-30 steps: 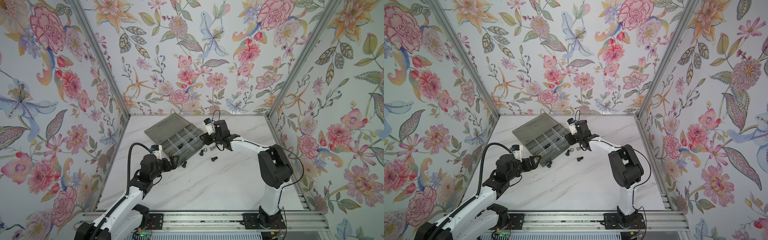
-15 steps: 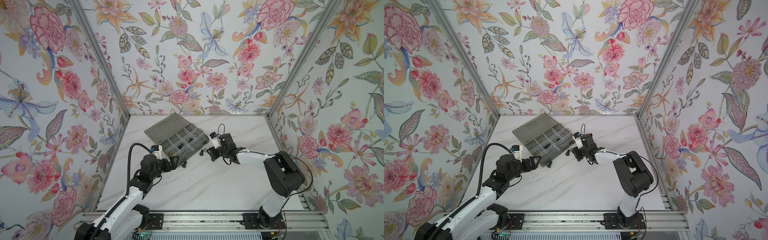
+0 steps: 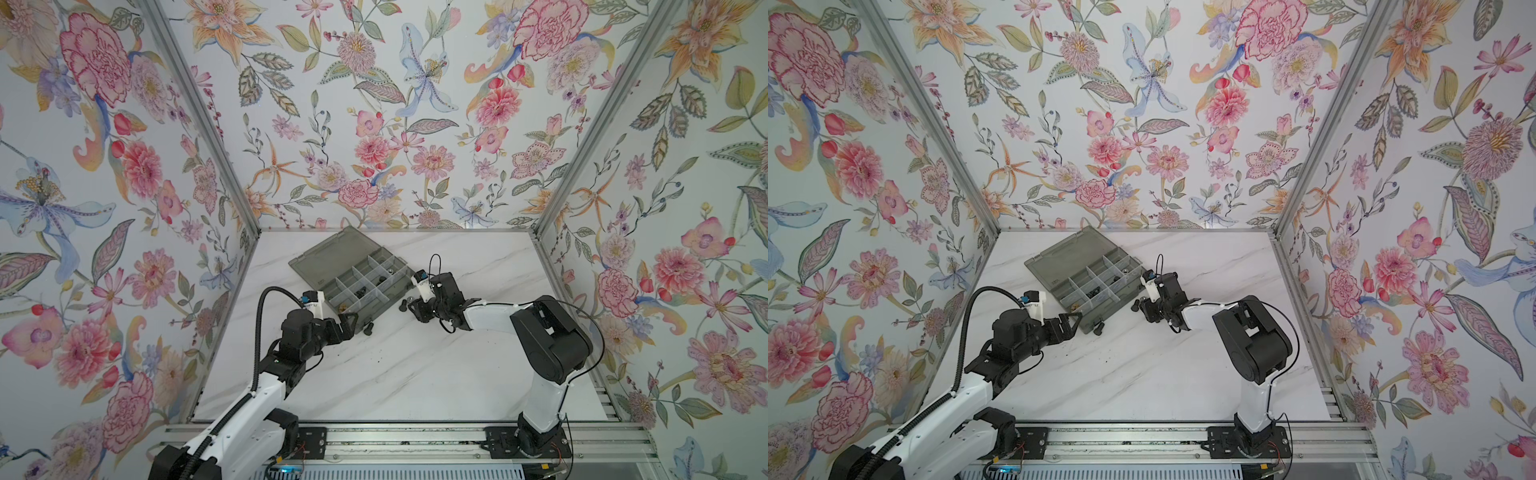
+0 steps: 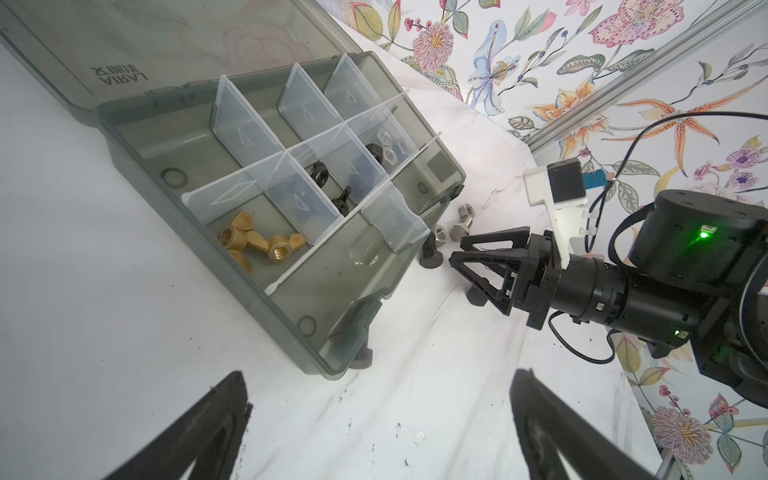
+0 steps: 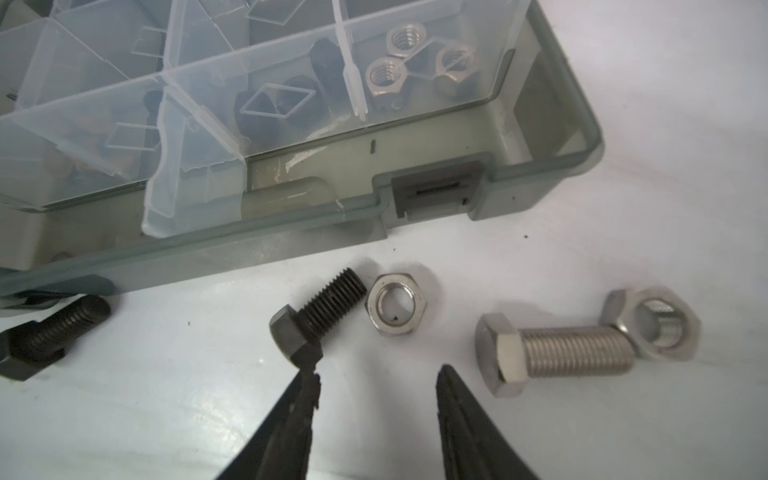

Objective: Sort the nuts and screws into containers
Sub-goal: 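Move the right gripper back down over a loose silver hex nut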

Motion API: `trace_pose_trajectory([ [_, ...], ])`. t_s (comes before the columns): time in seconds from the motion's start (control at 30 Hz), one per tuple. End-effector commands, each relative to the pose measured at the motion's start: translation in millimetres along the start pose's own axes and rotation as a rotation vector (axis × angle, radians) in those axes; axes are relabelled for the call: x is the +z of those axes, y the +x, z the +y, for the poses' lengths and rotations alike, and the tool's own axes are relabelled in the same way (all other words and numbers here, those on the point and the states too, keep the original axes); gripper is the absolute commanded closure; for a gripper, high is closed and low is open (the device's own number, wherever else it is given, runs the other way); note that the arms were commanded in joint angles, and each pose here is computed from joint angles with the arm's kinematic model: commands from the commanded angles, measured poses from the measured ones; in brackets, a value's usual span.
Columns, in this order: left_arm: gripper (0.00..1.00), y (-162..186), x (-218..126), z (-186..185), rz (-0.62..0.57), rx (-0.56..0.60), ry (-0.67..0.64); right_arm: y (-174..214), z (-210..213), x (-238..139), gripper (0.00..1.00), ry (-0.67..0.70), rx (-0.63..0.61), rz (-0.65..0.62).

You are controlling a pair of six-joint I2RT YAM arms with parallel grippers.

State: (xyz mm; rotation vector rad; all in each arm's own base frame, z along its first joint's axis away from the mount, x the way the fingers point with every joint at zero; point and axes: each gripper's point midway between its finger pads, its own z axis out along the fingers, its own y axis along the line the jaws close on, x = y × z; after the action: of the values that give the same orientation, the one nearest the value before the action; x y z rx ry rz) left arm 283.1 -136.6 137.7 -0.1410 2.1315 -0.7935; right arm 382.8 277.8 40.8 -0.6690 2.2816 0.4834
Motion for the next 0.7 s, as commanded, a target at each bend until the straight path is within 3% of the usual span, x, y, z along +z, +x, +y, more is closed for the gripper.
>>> trace_pose_trajectory([
  [0.0,0.01,-10.4,-2.0,0.0,-0.025,-0.005,-0.016,4.2,0.8,5.2,0.51,0.004,0.014,-0.001],
  [0.67,0.01,-9.7,0.5,0.6,-0.020,-0.002,-0.014,17.9,-1.9,27.3,0.51,0.014,0.018,0.047],
])
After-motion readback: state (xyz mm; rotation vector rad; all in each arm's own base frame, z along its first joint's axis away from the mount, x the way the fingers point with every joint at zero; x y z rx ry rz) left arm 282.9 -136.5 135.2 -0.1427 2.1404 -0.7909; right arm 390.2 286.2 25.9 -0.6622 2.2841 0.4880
